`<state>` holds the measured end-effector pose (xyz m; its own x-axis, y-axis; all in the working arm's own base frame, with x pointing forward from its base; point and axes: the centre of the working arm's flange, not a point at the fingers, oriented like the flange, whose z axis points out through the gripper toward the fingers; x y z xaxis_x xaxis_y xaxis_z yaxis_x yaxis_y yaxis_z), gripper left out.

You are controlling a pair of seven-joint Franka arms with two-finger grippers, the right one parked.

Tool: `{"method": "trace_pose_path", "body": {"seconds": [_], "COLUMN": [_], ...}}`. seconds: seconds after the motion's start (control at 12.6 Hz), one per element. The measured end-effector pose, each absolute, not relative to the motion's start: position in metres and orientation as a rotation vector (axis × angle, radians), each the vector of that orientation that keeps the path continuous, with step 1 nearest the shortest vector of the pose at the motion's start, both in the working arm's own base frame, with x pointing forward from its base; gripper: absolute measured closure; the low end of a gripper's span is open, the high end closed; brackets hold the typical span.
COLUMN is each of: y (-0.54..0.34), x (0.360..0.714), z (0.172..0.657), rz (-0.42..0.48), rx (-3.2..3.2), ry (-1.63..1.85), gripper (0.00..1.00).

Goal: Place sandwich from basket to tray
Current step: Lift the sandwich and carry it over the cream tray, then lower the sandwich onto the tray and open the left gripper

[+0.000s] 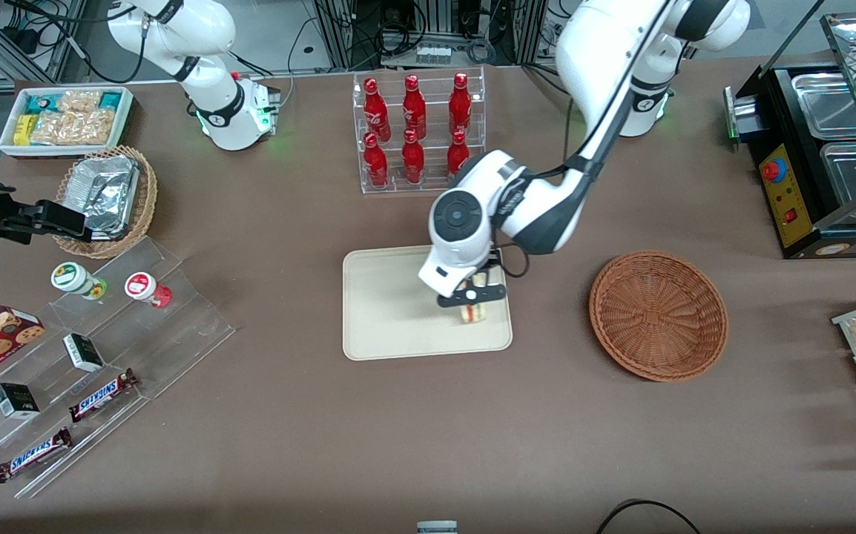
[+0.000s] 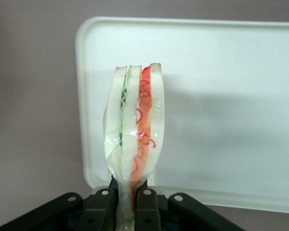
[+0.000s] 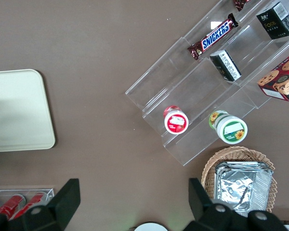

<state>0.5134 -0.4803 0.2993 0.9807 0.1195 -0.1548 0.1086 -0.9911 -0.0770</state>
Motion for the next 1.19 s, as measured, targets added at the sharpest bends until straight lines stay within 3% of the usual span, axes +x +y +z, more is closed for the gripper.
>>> {"method": "trace_pose_path", "body": {"seconds": [0.63,1.19], "y": [-0.525,-0.527], "x": [0.515,0.517], "z": [0.27,0.258], "rz": [0.212,0.239], "rx": [-3.134,-3.168], "ry": [-0.202,-0.255], "gripper": [0.85,0.85]}}
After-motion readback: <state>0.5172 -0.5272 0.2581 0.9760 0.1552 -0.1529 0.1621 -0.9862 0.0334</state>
